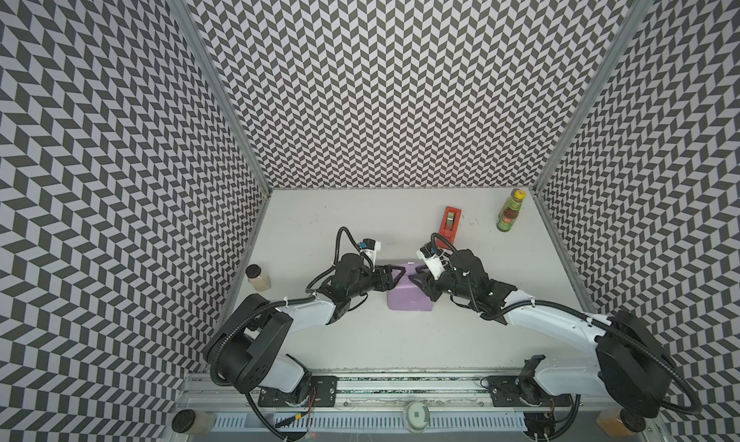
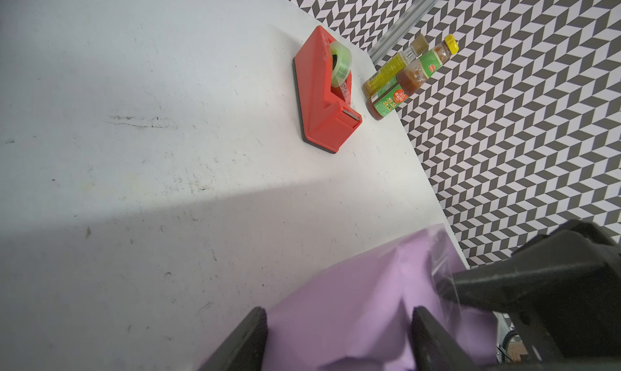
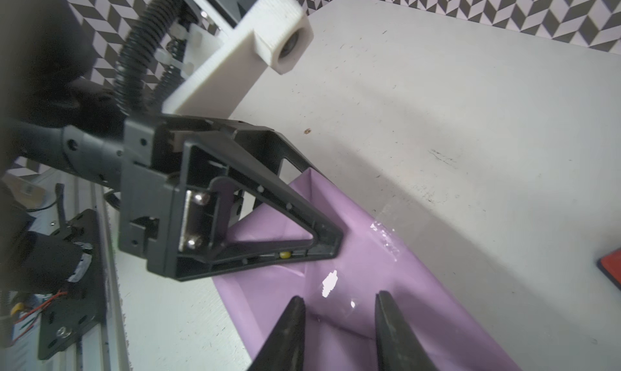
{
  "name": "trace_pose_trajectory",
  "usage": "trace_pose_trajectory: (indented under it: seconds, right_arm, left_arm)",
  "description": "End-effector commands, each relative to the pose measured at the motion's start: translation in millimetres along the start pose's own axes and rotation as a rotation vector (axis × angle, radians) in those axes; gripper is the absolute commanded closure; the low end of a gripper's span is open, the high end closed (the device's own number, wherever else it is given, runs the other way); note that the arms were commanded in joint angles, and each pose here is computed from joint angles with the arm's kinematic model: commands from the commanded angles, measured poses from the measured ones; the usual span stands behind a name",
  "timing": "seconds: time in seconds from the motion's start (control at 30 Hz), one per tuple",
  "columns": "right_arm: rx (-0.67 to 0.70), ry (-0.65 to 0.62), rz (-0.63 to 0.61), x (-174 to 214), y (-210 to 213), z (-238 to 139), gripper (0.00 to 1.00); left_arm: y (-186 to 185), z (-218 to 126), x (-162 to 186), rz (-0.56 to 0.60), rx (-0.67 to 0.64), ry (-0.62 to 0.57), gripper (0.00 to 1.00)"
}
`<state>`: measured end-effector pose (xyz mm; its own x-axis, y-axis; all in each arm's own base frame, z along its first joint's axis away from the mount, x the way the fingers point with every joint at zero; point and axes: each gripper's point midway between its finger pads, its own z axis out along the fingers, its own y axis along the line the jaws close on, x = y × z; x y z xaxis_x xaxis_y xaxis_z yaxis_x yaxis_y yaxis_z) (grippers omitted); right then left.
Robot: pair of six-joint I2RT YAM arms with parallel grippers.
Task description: Wrap the gift box in paper
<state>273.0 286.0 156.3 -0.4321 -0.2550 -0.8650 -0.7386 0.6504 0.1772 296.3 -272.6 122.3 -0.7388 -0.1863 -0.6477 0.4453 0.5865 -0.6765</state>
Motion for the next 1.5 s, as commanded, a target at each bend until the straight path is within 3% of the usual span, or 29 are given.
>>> trace_pose_trajectory:
  seconds: [0.0, 0.1, 0.23, 0.4, 0.57, 0.7, 0.93, 1.17, 1.33, 1.47]
  right_arm:
    - [0.065, -0.105, 0.023, -34, -6, -20, 0.58]
    - [0.019, -0.149, 0.038, -46, 3, -29, 0.54]
    - [-0.137, -0.150, 0.072, -52, 29, -29, 0.54]
    - [-0.220, -0.044, 0.161, -45, 39, -9, 0.67]
    - [-0.201, 0.031, 0.228, -33, 29, 11, 0.78]
    - [-0.161, 0.075, 0.287, -12, 11, 18, 0.81]
    - [-0.145, 0.141, 0.361, 17, -5, 21, 0.82]
    - [-0.236, 0.036, 0.327, -29, 8, -1, 0.81]
    - [-0.297, 0.101, 0.346, -8, 29, 3, 0.81]
    - [-0.265, 0.183, 0.377, 17, 26, 12, 0.82]
  left_arm:
    - [41, -4, 61, -0.078, -0.130, 0.189, 0.33]
    - [41, -4, 60, -0.075, -0.129, 0.187, 0.33]
    - [40, -4, 60, -0.072, -0.129, 0.187, 0.33]
    - [41, -3, 60, -0.072, -0.131, 0.187, 0.33]
    - [40, -3, 59, -0.071, -0.131, 0.185, 0.33]
    - [40, -3, 58, -0.070, -0.129, 0.183, 0.33]
    - [39, -3, 59, -0.069, -0.127, 0.185, 0.34]
    - [39, -3, 58, -0.068, -0.127, 0.186, 0.34]
    - [39, -3, 57, -0.064, -0.128, 0.182, 0.34]
    - [39, -3, 57, -0.062, -0.129, 0.183, 0.34]
